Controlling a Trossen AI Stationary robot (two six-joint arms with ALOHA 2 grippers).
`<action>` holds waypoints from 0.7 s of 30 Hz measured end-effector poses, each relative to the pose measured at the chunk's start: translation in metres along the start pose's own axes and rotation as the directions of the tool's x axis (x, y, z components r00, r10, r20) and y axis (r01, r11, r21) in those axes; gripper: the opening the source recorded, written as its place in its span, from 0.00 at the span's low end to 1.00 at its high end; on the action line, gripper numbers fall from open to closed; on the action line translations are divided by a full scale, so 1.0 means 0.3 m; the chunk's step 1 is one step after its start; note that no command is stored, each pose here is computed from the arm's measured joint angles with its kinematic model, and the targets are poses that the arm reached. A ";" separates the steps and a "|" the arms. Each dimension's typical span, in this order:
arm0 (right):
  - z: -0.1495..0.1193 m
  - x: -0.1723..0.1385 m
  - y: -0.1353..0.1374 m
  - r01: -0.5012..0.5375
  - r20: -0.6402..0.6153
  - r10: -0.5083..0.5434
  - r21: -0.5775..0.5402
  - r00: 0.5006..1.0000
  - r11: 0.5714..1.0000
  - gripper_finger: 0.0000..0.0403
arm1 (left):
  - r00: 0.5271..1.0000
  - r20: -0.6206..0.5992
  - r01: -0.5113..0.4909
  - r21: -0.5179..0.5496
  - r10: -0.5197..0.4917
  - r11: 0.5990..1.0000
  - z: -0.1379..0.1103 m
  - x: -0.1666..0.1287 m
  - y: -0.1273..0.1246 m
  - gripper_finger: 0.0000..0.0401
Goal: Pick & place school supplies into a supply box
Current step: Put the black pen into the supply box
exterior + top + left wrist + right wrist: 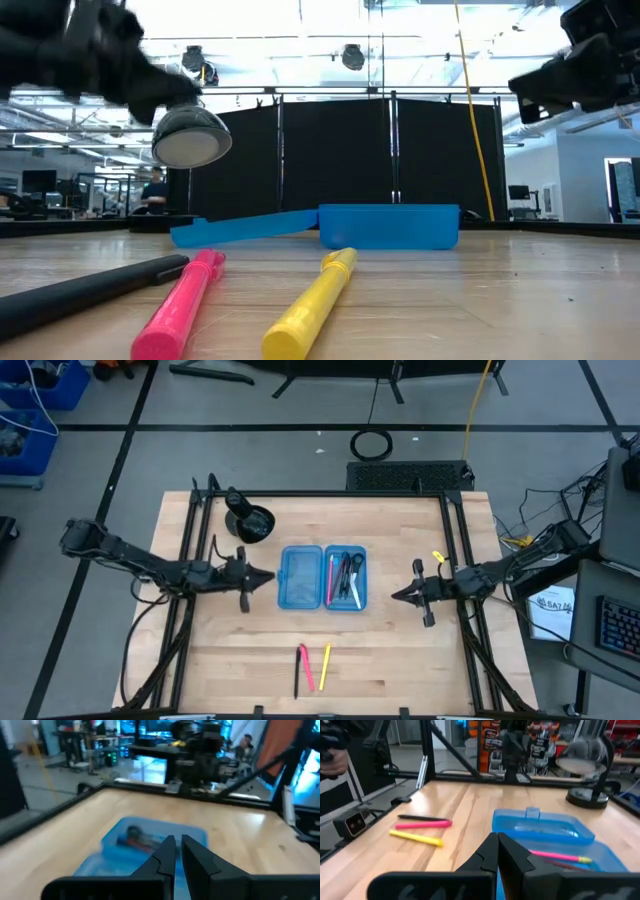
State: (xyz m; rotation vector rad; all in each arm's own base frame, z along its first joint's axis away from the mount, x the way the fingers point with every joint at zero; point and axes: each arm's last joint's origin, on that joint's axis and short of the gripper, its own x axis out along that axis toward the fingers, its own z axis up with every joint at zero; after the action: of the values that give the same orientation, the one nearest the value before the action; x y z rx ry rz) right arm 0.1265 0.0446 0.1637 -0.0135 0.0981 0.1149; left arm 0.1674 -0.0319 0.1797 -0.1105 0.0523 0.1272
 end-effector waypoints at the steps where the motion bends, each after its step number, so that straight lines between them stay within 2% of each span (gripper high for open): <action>1: 0.003 0.000 0.000 -0.001 0.010 0.001 -0.007 1.000 1.000 0.00 | 1.000 -0.009 0.009 0.025 -0.009 1.000 0.036 0.012 -0.026 0.08; 3: 0.012 0.000 0.000 -0.001 0.038 0.001 -0.008 0.999 1.000 0.00 | 0.998 -0.059 0.017 0.061 -0.013 0.998 0.116 0.031 -0.082 0.08; 5: 0.026 -0.002 0.000 -0.002 0.079 0.001 0.000 0.997 1.000 0.00 | 0.990 -0.140 -0.017 0.045 0.024 0.999 0.216 0.035 -0.136 0.08; 9: 0.037 -0.005 0.003 -0.031 0.113 0.030 0.003 0.993 1.000 0.00 | 0.940 -0.312 -0.181 -0.113 0.138 0.977 0.385 0.022 -0.231 0.08; 12: 0.039 -0.006 0.005 -0.053 0.117 0.056 -0.028 0.992 0.998 0.00 | 0.909 -0.397 -0.228 -0.219 0.126 0.949 0.471 0.030 -0.318 0.08; 16: 0.043 -0.007 0.005 -0.048 0.130 0.055 -0.056 0.990 0.997 0.00 | 0.854 -0.514 -0.263 -0.296 0.079 0.918 0.516 0.076 -0.453 0.08; 18: 0.044 -0.007 0.005 -0.047 0.132 0.055 -0.062 0.990 0.997 0.00 | 0.813 -0.581 -0.305 -0.375 0.035 0.876 0.520 0.110 -0.524 0.08; 21: 0.044 -0.007 0.005 -0.049 0.133 0.055 -0.051 0.990 0.997 0.00 | 0.734 -0.678 -0.401 -0.462 -0.024 0.791 0.495 0.160 -0.629 0.08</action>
State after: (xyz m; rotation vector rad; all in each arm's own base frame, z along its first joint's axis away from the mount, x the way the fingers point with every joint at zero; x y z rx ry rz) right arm 0.1255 0.0460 0.1771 -0.0511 -0.0390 0.1698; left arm 0.2462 -0.1950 0.3445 -0.7848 0.7526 0.3196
